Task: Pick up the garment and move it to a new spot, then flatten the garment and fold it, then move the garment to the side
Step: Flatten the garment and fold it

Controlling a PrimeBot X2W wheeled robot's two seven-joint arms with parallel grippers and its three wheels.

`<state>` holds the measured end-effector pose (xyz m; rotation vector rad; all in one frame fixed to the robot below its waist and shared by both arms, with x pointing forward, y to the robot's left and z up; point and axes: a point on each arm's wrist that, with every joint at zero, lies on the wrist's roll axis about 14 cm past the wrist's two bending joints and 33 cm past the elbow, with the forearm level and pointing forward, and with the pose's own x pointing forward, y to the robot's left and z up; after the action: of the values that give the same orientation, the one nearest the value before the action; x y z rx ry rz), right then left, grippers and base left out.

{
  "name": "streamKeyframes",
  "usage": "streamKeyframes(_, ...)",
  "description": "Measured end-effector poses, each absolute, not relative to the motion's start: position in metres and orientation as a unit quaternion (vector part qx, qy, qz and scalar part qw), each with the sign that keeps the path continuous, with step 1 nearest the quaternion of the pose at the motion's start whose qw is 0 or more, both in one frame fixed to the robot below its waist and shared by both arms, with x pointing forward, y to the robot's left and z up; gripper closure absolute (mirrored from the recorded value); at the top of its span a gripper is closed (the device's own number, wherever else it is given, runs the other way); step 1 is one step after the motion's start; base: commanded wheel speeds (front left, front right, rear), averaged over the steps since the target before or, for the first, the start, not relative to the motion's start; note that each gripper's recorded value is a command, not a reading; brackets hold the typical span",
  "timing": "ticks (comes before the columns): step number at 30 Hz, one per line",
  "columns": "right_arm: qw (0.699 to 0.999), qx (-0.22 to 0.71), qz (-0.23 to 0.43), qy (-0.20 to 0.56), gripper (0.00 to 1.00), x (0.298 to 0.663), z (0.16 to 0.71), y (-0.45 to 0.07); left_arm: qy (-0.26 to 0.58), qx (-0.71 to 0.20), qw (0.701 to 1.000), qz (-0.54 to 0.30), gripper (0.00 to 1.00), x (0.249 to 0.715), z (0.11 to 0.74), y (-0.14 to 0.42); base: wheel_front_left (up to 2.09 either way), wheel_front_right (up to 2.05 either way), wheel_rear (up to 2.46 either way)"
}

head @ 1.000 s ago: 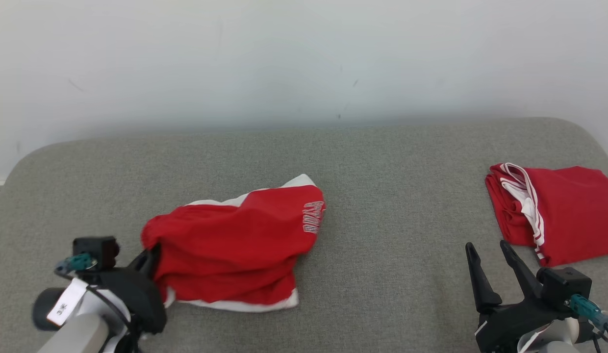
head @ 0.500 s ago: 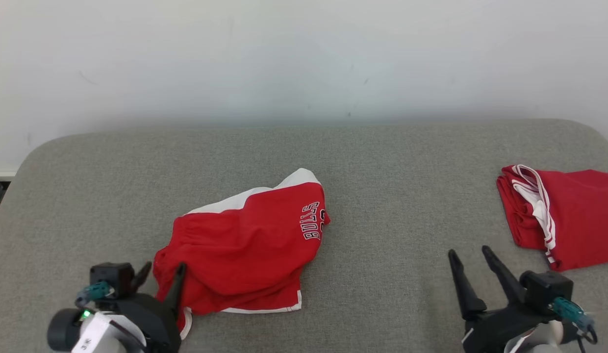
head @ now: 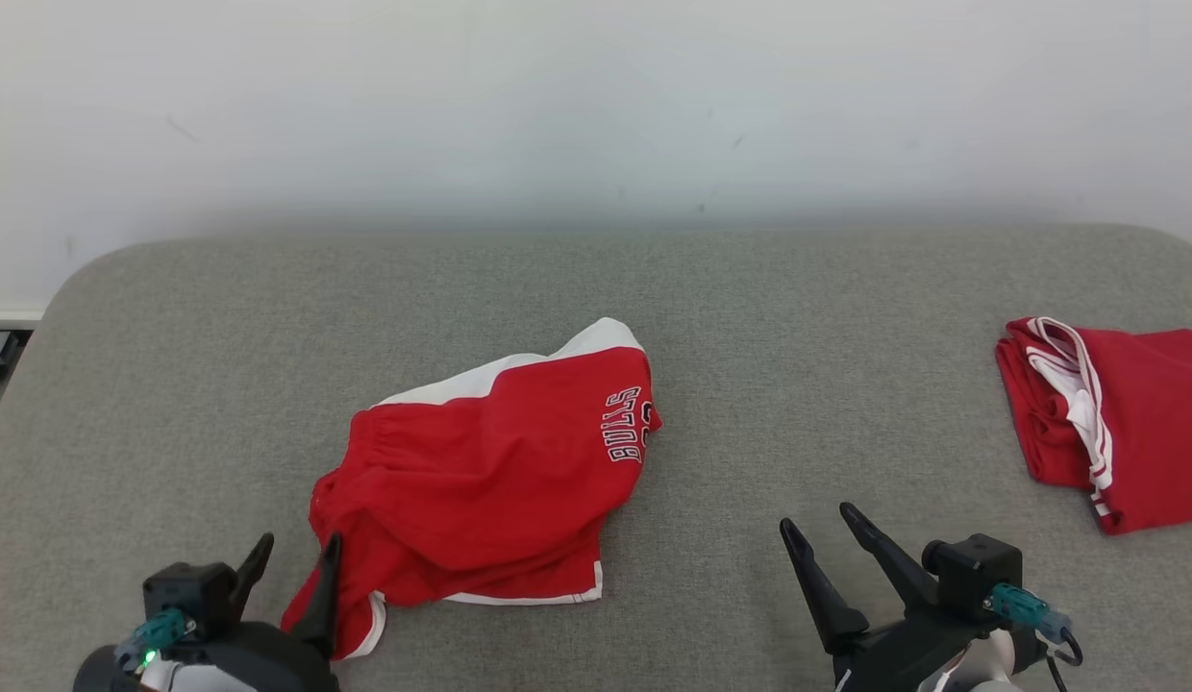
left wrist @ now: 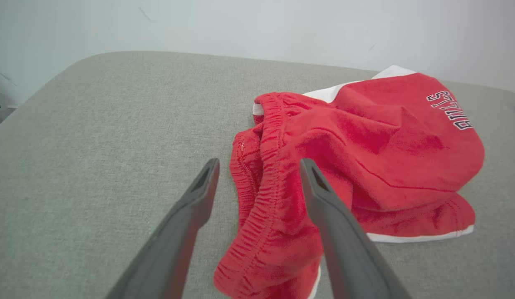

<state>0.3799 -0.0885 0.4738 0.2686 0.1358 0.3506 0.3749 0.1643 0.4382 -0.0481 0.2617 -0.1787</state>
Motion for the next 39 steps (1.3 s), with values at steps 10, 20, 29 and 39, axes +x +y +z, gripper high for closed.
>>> streamKeyframes(10, 0.967, 0.139, 0.200, 0.077, 0.00, 0.392, 0.474, -0.064, 0.040, -0.064, 0.996, -0.051, 0.00, 0.388, 0.484, 0.177, 0.00, 0.00, 0.00)
streamKeyframes(20, 0.958, 0.147, 0.220, 0.106, 0.00, 0.409, 0.470, -0.042, -0.007, -0.070, 0.996, -0.063, 0.00, 0.381, 0.506, 0.152, 0.00, 0.00, 0.00)
streamKeyframes(29, 0.947, 0.119, 0.254, 0.153, 0.00, 0.434, 0.476, -0.013, -0.040, -0.047, 0.996, -0.063, 0.00, 0.371, 0.521, 0.148, 0.00, 0.00, 0.00)
streamKeyframes(39, 0.931, 0.119, 0.261, 0.225, 0.00, 0.459, 0.472, 0.003, -0.068, -0.047, 0.995, -0.062, 0.00, 0.368, 0.536, 0.140, 0.00, 0.00, 0.00)
